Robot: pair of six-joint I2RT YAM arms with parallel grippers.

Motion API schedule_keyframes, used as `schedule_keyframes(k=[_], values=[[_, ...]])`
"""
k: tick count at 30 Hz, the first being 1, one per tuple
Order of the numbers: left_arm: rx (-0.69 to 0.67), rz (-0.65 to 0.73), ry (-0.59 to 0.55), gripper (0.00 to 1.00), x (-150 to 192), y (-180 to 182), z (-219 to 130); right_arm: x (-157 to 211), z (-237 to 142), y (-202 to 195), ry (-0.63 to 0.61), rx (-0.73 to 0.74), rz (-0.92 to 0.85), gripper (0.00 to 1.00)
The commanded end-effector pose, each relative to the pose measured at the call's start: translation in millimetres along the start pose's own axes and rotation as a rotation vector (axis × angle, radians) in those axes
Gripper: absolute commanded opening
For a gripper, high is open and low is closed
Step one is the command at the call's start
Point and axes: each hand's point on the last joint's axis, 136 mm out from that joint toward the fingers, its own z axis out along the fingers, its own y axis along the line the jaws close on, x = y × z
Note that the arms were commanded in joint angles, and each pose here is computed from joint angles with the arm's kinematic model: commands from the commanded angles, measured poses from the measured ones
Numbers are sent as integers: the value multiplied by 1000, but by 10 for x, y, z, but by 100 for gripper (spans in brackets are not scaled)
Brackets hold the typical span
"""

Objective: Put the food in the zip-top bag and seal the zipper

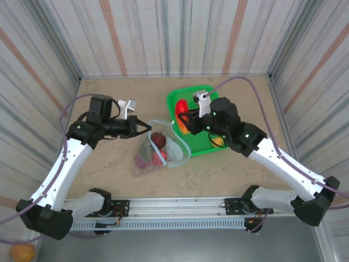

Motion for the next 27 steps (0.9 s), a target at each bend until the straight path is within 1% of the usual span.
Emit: schedule_keyframes(k=[1, 4, 6, 10, 13, 20, 23, 24, 25, 27], values=[[59, 3, -9, 0, -46, -136, -17, 69, 96, 211, -54, -47, -51, 34], [70, -8, -4, 0, -35, -138, -6, 199, 224, 393, -72, -89, -72, 33], [70, -7, -4, 0, -29, -146, -15, 276, 317, 470, -63, -100, -89, 33], [70, 2, -11, 0, -33, -182, -50, 451, 493, 495, -27, -85, -128, 32], [74, 7, -17, 0, -33, -211, -74, 590, 606, 446, 13, -69, -136, 33], [90, 5, -29, 0, -60, -244, -99, 1018, 894, 395, 178, -60, -120, 35], [93, 8, -35, 0, -73, -253, -115, 1157, 1011, 325, 238, -20, -96, 35], [95, 10, -36, 0, -76, -256, -118, 1195, 1051, 320, 257, -16, -89, 37], [95, 12, -36, 0, -78, -258, -122, 1223, 1086, 321, 275, -9, -81, 42], [92, 15, -39, 0, -80, -251, -135, 1269, 1151, 319, 307, 1, -68, 57]])
